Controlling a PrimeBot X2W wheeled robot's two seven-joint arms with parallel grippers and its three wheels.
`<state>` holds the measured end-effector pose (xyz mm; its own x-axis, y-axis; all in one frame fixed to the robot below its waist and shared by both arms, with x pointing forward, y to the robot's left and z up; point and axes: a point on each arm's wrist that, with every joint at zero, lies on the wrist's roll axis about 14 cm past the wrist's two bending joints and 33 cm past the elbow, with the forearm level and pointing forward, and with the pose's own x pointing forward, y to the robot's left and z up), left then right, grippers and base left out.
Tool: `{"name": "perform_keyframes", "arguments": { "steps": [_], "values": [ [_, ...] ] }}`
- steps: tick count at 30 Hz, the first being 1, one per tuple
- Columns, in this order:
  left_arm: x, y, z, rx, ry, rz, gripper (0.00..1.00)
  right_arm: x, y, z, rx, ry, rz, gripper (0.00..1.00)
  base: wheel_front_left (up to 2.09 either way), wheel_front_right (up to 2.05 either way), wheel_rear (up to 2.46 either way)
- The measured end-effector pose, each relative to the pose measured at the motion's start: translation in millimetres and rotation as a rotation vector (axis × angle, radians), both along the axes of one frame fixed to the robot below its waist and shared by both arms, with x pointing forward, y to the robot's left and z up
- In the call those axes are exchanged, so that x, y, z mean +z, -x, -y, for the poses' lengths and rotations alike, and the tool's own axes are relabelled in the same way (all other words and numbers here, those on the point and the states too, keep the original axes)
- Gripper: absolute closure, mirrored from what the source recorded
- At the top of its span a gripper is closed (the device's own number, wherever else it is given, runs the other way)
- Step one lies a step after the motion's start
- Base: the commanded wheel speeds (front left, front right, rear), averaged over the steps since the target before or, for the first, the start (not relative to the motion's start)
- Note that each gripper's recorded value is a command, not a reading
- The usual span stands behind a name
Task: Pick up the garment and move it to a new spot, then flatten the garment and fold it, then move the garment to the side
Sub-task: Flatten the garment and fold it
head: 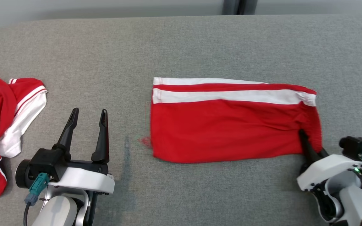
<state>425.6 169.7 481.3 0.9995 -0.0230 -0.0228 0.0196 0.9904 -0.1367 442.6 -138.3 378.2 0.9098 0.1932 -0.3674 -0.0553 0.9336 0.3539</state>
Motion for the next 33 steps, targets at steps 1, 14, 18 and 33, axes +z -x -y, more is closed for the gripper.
{"name": "perform_keyframes", "arguments": {
  "steps": [1, 14, 18, 33],
  "values": [
    [0, -1, 2, -0.005, 0.001, 0.001, 0.00, -1, 2, 9, -0.019, 0.007, -0.001, 1.00, 0.00, 0.00, 0.00],
    [2, -7, 15, -0.048, 0.004, 0.004, 0.00, 59, -18, -8, 0.043, -0.009, 0.142, 1.00, 0.00, 0.00, 0.00],
    [6, -8, 17, -0.054, 0.006, 0.014, 0.00, 93, -27, -54, 0.181, -0.015, 0.219, 1.00, 0.00, 0.00, 0.00],
    [0, 0, 8, -0.020, 0.033, -0.003, 0.00, 62, -6, -182, 0.566, -0.034, 0.119, 1.00, 0.00, 0.00, 0.00]
  ]
}}
